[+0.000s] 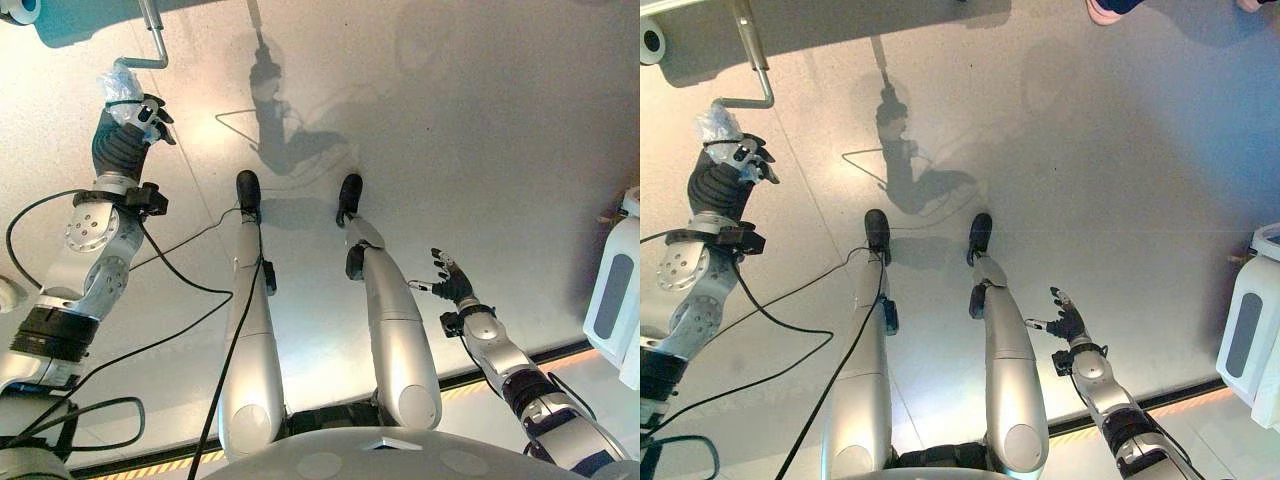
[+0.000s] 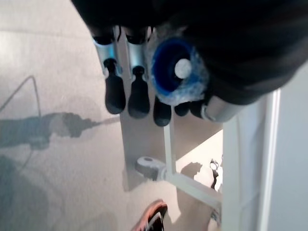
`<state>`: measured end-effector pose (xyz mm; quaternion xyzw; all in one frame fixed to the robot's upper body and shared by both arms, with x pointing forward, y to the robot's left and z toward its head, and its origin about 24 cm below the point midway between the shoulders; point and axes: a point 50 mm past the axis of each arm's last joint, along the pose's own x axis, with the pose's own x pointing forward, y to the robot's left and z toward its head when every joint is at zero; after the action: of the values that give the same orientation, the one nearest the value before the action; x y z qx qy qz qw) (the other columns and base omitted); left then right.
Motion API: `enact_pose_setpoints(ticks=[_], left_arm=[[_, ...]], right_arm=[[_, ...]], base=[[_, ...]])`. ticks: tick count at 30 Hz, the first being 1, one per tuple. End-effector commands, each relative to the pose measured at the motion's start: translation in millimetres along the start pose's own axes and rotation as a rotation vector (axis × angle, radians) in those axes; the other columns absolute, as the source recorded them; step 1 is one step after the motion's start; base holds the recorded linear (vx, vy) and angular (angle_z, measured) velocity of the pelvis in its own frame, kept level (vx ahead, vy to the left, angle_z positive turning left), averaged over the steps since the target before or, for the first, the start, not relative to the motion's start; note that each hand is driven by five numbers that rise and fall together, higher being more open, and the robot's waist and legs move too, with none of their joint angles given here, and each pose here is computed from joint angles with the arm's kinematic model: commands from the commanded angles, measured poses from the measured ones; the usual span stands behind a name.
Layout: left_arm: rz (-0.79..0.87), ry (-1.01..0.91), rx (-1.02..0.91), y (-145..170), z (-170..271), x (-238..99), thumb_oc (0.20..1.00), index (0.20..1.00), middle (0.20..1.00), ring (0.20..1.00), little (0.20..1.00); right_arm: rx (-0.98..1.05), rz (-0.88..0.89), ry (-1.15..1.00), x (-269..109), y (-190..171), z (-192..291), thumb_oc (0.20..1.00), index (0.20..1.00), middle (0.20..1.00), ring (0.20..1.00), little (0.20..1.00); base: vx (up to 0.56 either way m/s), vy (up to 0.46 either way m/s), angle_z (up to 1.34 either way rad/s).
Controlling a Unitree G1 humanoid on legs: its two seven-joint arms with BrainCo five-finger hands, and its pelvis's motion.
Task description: Raise the hospital bed
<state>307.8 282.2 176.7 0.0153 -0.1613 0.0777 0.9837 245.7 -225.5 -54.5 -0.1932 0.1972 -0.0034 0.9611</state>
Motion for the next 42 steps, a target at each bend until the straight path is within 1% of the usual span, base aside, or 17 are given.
enact_pose_setpoints(ticks=[1,8,10,12,17,22,25,28,29,32,33,34,35,36,37,41,42], left_arm=[[0.120,-0.107,0.058,17.6,8.8,-2.7,0.200,0.200,0.200,0.200,0.200],[0.208,-0.053,0.180,24.3,7.6,34.1,0.200,0.200,0.200,0.200,0.200],[0.219,-0.038,0.188,24.9,6.0,37.0,0.200,0.200,0.200,0.200,0.200],[0.240,0.027,0.243,25.6,-1.4,49.3,0.200,0.200,0.200,0.200,0.200],[0.269,0.083,0.307,30.5,-5.3,56.9,0.200,0.200,0.200,0.200,0.200],[0.281,0.168,0.443,32.3,-8.7,68.7,0.200,0.200,0.200,0.200,0.200],[0.253,0.182,0.467,20.7,-9.8,75.2,0.200,0.200,0.200,0.200,0.200],[0.174,0.161,0.485,-3.0,-10.8,80.4,0.200,0.200,0.200,0.200,0.200],[0.128,0.144,0.461,-18.2,-12.6,81.2,0.200,0.200,0.200,0.200,0.200],[0.104,0.132,0.455,-25.2,-12.5,81.2,0.200,0.200,0.200,0.200,0.200],[0.051,0.093,0.426,-43.5,-9.3,82.6,0.200,0.200,0.200,0.200,0.200],[0.051,0.093,0.426,-43.5,-9.3,82.5,0.200,0.200,0.200,0.200,0.200],[-0.021,0.048,0.366,-66.7,-5.9,81.4,0.200,0.200,0.200,0.200,0.200],[-0.055,0.026,0.333,-77.2,-3.3,80.6,0.200,0.200,0.200,0.200,0.200],[-0.055,0.027,0.333,-77.2,-3.4,80.6,0.200,0.200,0.200,0.200,0.200],[-0.139,-0.046,0.241,-102.5,6.8,75.0,0.200,0.200,0.200,0.200,0.200],[-0.189,-0.090,0.172,-115.2,13.7,68.9,0.200,0.200,0.200,0.200,0.200]], right_arm=[[-0.052,-0.008,0.077,-17.1,-12.6,-27.8,1.000,1.000,1.000,1.000,1.000],[-0.023,0.023,0.049,-8.4,-0.1,-16.1,1.000,1.000,1.000,1.000,1.000],[-0.020,0.031,0.046,-7.8,2.3,-14.8,1.000,1.000,1.000,1.000,1.000],[-0.013,0.053,0.031,-3.5,9.4,-8.8,1.000,1.000,1.000,1.000,1.000],[-0.003,0.068,0.021,-1.1,13.9,-4.7,1.000,1.000,1.000,1.000,1.000],[0.011,0.098,-0.020,2.0,20.9,5.7,1.000,1.000,1.000,1.000,1.000],[0.014,0.111,-0.036,2.6,23.6,9.6,1.000,1.000,1.000,1.000,1.000],[0.014,0.123,-0.048,3.7,27.2,13.8,1.000,1.000,1.000,1.000,1.000],[0.002,0.131,-0.049,4.0,29.8,14.8,1.000,1.000,1.000,1.000,1.000],[-0.003,0.134,-0.053,4.4,30.7,15.9,1.000,1.000,1.000,1.000,1.000],[-0.016,0.138,-0.058,5.1,32.2,17.8,1.000,1.000,1.000,1.000,1.000],[-0.016,0.138,-0.058,5.1,32.2,17.8,1.000,1.000,1.000,1.000,1.000],[-0.029,0.138,-0.061,5.7,32.8,19.0,1.000,1.000,1.000,1.000,1.000],[-0.034,0.138,-0.063,6.0,33.0,19.9,1.000,1.000,1.000,1.000,1.000],[-0.034,0.138,-0.063,6.0,33.0,19.9,1.000,1.000,1.000,1.000,1.000],[-0.065,0.122,-0.071,6.5,27.5,21.0,1.000,1.000,1.000,1.000,1.000],[-0.076,0.112,-0.070,6.1,24.1,19.9,1.000,1.000,1.000,1.000,1.000]], base=[[0.04,0.126,0.06],[0.04,0.125,0.08],[0.03,0.071,0.06],[0.04,0.108,-0.01],[0.01,0.053,-0.11],[0.01,0.032,-0.12],[0.01,0.013,-0.18],[-0.01,-0.025,-0.09],[-0.02,-0.052,-0.13],[-0.02,-0.074,-0.12],[-0.02,-0.084,-0.08],[-0.04,-0.184,-0.07],[-0.04,-0.159,-0.07],[-0.04,-0.159,-0.04],[-0.03,-0.168,-0.04],[-0.03,-0.163,-0.08],[-0.02,-0.193,-0.05]])
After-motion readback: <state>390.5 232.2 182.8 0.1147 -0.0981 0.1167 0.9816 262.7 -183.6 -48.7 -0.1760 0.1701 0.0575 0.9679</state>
